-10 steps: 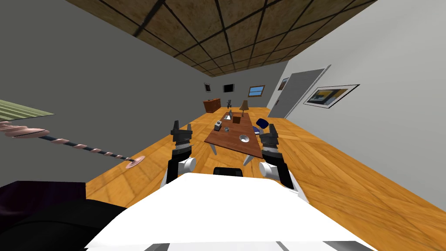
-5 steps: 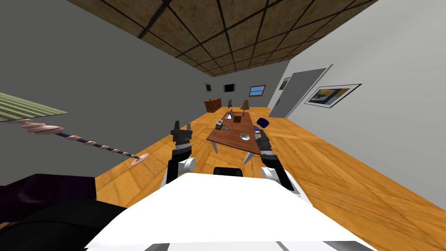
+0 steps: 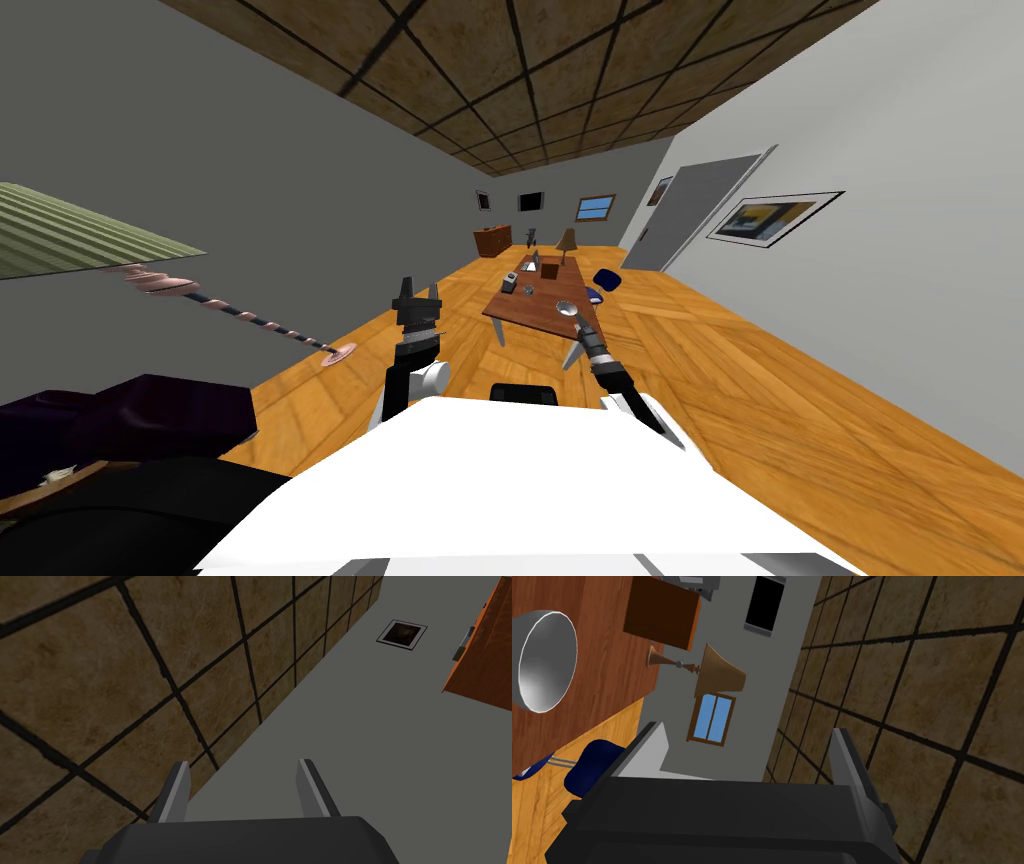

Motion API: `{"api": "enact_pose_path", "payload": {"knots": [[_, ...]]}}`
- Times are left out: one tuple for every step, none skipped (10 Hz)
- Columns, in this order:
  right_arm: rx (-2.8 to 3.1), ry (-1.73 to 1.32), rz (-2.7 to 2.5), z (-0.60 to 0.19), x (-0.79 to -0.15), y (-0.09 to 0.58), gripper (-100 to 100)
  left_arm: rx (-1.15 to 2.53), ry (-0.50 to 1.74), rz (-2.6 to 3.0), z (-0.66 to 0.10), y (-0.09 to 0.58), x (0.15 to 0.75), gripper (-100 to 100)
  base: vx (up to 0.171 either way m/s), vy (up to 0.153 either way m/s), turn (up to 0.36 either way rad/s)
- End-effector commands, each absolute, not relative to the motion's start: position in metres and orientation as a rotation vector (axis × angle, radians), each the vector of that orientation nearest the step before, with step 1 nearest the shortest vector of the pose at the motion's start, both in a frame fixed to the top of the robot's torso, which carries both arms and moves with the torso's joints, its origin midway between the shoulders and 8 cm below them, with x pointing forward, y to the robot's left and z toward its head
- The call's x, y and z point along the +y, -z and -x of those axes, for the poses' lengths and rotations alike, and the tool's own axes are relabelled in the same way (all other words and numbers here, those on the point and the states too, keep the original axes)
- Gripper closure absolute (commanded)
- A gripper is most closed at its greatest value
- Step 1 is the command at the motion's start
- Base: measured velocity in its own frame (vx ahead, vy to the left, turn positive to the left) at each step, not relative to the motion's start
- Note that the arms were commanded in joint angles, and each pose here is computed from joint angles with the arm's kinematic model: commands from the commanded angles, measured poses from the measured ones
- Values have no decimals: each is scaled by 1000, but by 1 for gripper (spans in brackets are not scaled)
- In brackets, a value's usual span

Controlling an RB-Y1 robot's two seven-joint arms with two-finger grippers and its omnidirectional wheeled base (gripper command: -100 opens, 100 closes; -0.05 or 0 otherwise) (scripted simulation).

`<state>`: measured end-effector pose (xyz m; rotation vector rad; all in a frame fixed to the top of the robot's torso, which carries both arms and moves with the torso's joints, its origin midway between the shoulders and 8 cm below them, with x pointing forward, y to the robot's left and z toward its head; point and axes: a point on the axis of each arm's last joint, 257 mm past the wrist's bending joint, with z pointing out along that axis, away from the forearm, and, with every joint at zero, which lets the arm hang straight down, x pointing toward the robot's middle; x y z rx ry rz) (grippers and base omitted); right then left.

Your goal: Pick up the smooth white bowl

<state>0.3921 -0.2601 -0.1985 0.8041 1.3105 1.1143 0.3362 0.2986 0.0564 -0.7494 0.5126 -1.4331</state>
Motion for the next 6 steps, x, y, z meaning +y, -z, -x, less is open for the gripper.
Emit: {"api": "enact_pose_path", "payload": {"knots": [[1455,-1054,-797,-381,-253,244,-100,513,1433,749,-336,-56,299,0,-90,77,96],[1471,-1043,-799,-380,-256,251,-100,513,1433,749,-336,-56,299,0,-68,64,29],[1564,-1002,-771,-372,-252,276,-100,513,1433,749,-336,-56,299,0,-71,64,48],[1569,-997,-775,-371,-253,279,-100,513,1433,749,-336,-56,299,0,-42,56,42],[1578,-990,-783,-370,-255,285,-100,513,1433,749,-336,-56,299,0,-4,25,6],[1681,-935,-754,-358,-256,315,-100,513,1433,749,-336,-56,299,0,-36,43,88]]}}
